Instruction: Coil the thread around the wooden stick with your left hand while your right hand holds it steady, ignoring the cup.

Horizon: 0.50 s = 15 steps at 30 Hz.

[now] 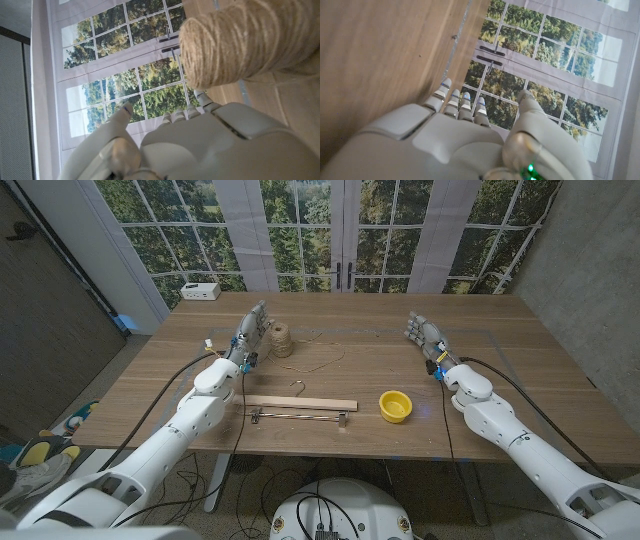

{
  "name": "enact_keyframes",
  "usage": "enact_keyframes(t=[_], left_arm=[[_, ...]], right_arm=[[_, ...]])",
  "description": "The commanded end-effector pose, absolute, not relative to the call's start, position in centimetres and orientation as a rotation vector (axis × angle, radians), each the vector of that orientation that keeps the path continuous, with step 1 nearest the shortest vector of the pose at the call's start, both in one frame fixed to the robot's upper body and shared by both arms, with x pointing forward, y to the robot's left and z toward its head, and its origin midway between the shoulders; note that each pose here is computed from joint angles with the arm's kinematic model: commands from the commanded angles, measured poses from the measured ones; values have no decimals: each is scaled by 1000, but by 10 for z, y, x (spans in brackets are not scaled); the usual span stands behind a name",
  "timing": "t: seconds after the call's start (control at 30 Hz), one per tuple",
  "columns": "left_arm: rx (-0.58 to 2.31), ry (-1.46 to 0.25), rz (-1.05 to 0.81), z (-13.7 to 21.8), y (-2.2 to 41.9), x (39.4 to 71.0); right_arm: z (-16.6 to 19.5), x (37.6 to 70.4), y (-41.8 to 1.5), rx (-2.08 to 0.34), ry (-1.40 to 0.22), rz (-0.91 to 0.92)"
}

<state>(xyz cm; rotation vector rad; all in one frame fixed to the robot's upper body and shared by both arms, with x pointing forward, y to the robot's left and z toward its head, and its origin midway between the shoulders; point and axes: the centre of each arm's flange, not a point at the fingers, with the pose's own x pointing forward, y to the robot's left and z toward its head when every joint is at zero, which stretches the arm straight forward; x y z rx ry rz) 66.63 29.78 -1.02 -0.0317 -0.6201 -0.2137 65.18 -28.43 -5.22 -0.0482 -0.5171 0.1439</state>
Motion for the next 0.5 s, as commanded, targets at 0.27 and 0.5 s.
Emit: enact_keyframes(t=[0.27, 0.5], left_arm=[[58, -632, -308, 0, 292, 686], [28, -614, -280, -9, 284, 681]], right_arm=[[-1, 597, -229, -167, -682, 188], [3, 596, -242, -232, -675, 193]])
